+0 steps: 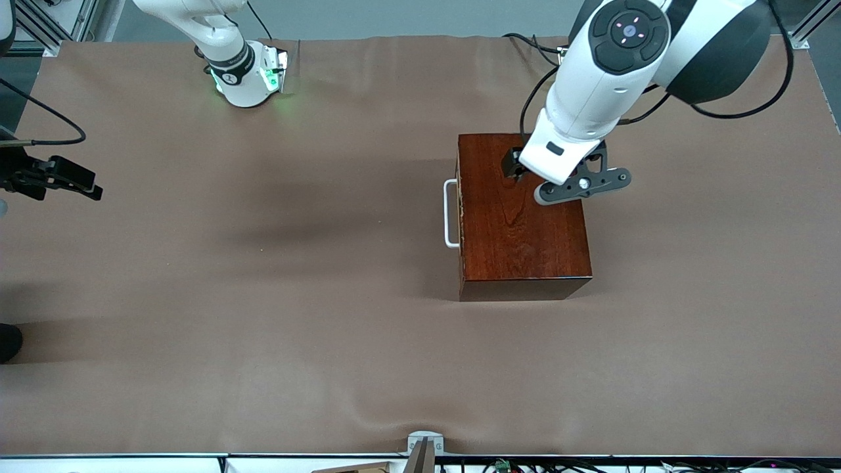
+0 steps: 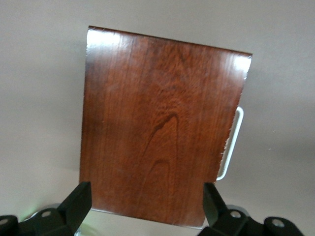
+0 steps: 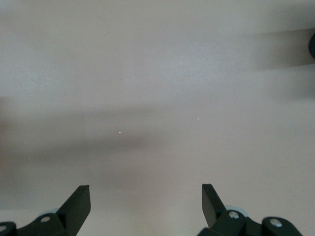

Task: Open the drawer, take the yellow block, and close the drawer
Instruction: 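Move the left gripper over the wooden box toward the drawer handle, then lower the left gripper beside the white drawer handle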

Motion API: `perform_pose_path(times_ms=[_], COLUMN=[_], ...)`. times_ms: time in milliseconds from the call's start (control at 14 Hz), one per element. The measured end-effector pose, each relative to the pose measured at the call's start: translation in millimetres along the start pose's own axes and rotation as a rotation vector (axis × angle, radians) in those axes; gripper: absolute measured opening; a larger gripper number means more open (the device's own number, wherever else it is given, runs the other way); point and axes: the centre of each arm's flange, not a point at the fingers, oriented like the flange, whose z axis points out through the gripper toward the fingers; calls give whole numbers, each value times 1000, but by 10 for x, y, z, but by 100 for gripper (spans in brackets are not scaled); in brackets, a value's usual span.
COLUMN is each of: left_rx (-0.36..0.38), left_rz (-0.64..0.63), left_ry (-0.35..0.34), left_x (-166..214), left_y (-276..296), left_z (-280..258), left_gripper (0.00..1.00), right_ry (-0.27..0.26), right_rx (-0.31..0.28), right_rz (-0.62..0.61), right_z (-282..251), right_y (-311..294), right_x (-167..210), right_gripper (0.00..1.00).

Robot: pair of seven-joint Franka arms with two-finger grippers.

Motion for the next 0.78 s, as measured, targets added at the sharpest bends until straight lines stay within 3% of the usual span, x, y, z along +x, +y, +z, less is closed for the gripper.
perform_pose_path(times_ms=[428, 784], left_rx=[-47, -29], left_rz=[-80, -111], left_ry=[36, 74], left_x=[-68, -208], left_y=[396, 748], left_z=[140, 368], left_gripper=[100, 100], right_ry=[0, 0], right_rx=[0, 0], right_rz=[0, 0], right_z=[-1, -1], right_y=[0, -1], right_x=[0, 0], right_gripper=[100, 100])
